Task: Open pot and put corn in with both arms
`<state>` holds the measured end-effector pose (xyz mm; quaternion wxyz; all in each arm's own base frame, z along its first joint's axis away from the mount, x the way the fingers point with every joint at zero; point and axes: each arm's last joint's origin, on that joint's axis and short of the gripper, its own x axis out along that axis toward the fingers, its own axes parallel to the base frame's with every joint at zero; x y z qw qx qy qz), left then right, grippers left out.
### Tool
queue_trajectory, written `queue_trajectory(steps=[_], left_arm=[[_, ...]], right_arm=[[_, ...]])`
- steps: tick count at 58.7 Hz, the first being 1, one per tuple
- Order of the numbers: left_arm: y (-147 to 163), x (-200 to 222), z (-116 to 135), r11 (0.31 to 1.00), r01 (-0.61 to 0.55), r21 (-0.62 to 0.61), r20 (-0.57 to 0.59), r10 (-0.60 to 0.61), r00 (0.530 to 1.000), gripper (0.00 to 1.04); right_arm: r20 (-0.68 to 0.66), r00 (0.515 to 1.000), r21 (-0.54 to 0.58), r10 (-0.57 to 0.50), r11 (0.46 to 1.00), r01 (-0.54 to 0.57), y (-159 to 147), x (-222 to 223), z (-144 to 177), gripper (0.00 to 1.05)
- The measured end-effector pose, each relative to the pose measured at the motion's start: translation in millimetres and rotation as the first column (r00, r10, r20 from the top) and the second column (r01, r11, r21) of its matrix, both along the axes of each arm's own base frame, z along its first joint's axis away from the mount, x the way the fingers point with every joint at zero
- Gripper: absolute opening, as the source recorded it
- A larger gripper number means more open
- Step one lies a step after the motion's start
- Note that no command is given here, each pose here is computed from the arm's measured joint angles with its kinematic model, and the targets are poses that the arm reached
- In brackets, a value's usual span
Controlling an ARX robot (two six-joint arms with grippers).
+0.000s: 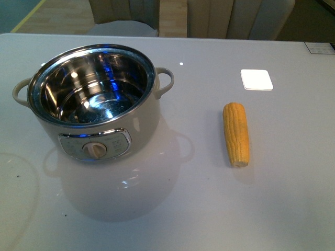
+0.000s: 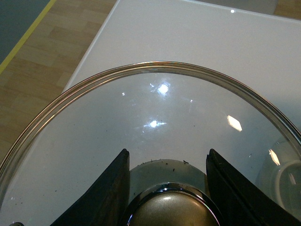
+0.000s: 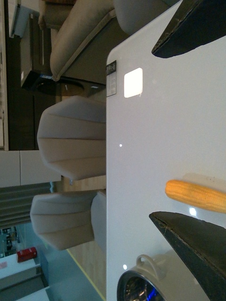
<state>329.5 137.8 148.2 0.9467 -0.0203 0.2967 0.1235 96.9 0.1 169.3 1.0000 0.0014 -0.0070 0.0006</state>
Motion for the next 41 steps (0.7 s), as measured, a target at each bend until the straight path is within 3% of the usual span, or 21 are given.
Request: queue_trajectory(steps=[41], left_arm=[[35.4, -9.6, -47.9, 1.000, -0.007, -0.017, -0.012, 0.007, 1.000, 0.43]], right_arm=[[0.000, 1.000, 0.000, 0.000, 1.000, 0.000, 0.0, 0.0, 0.0, 0.96]])
